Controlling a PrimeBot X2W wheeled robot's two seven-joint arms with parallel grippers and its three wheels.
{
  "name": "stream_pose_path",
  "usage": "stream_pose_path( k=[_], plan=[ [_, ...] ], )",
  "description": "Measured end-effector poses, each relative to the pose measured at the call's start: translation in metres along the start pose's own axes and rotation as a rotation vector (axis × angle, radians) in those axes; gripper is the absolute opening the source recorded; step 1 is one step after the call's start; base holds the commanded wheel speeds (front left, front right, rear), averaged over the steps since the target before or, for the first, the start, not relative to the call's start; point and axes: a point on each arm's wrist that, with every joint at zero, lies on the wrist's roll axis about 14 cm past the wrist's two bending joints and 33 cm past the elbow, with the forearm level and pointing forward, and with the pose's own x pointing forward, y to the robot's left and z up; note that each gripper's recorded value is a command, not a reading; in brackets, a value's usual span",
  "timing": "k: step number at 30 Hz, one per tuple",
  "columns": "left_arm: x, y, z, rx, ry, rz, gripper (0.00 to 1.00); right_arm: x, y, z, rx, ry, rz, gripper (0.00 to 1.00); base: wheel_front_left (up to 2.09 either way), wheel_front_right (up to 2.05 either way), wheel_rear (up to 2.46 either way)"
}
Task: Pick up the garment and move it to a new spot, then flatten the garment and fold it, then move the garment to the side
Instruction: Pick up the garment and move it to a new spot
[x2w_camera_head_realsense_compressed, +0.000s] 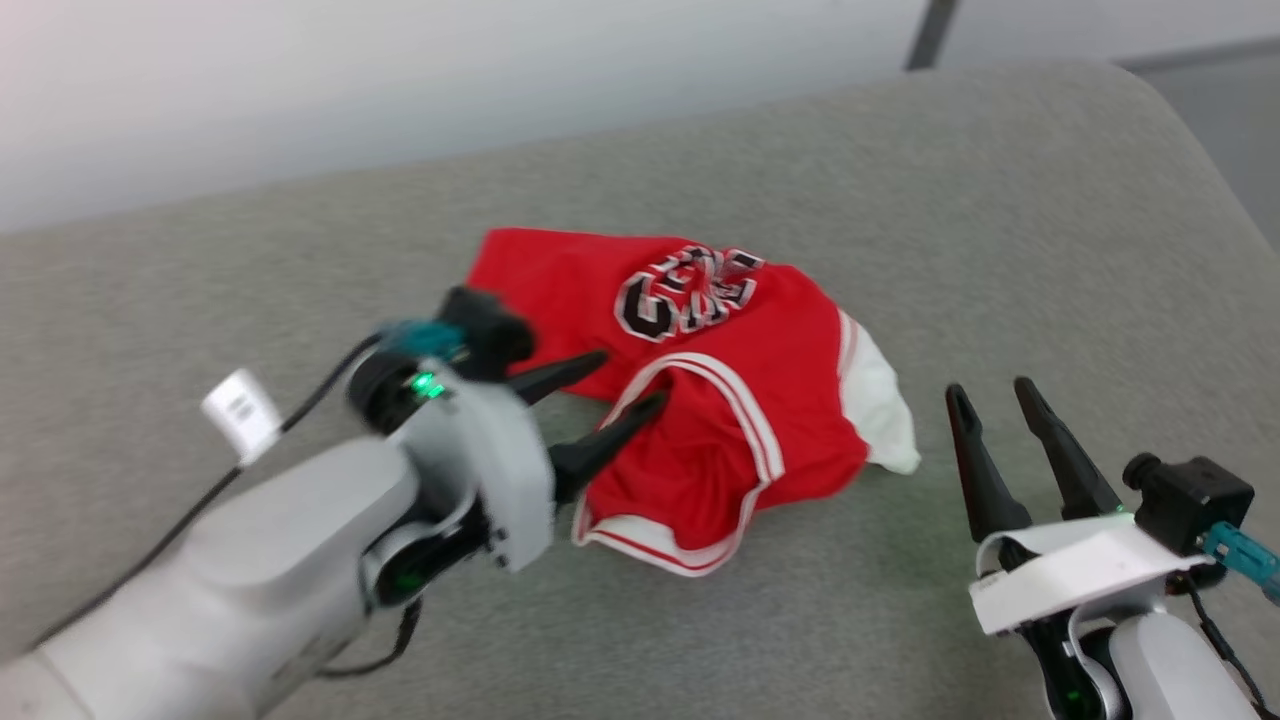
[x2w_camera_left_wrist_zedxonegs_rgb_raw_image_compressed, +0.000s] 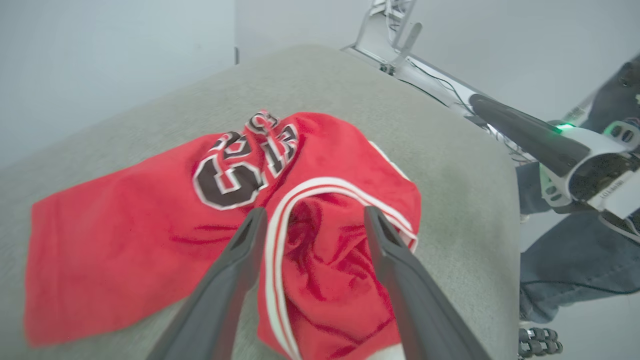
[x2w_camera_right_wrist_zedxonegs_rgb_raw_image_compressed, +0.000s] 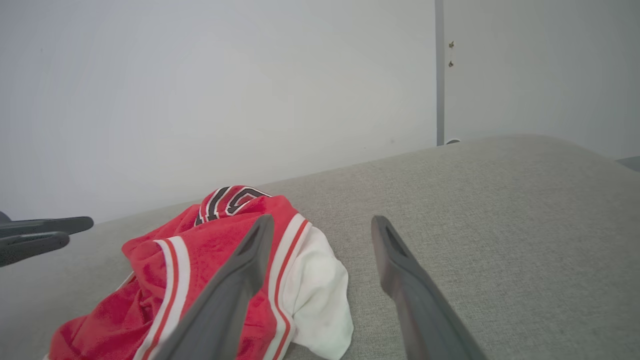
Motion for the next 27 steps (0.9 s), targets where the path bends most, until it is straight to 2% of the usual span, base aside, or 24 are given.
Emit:
stream_pose_path(
  k=[5, 13, 20, 27],
  plan=[
    [-0.048, 0.036, -0.03, -0.147, -0.062, 0.192, 1.0, -0.002, 0.008, -0.01, -0.029, 0.035, 0.042, 1.0, 0.0, 0.0, 0.0],
    [-0.111, 0.059, -0.093, -0.33, -0.102, 0.457, 1.0, -0.011, 0.0, -0.031, -0.075, 0.118, 0.062, 1.0, 0.0, 0.0, 0.0],
    [-0.171, 0.079, -0.095, -0.357, -0.264, 0.691, 1.0, -0.01, 0.0, -0.035, -0.097, 0.135, 0.084, 1.0, 0.0, 0.0, 0.0],
    [-0.22, 0.071, -0.088, -0.283, -0.391, 0.839, 1.0, -0.007, 0.008, -0.01, -0.09, 0.06, 0.104, 1.0, 0.0, 0.0, 0.0]
  ],
)
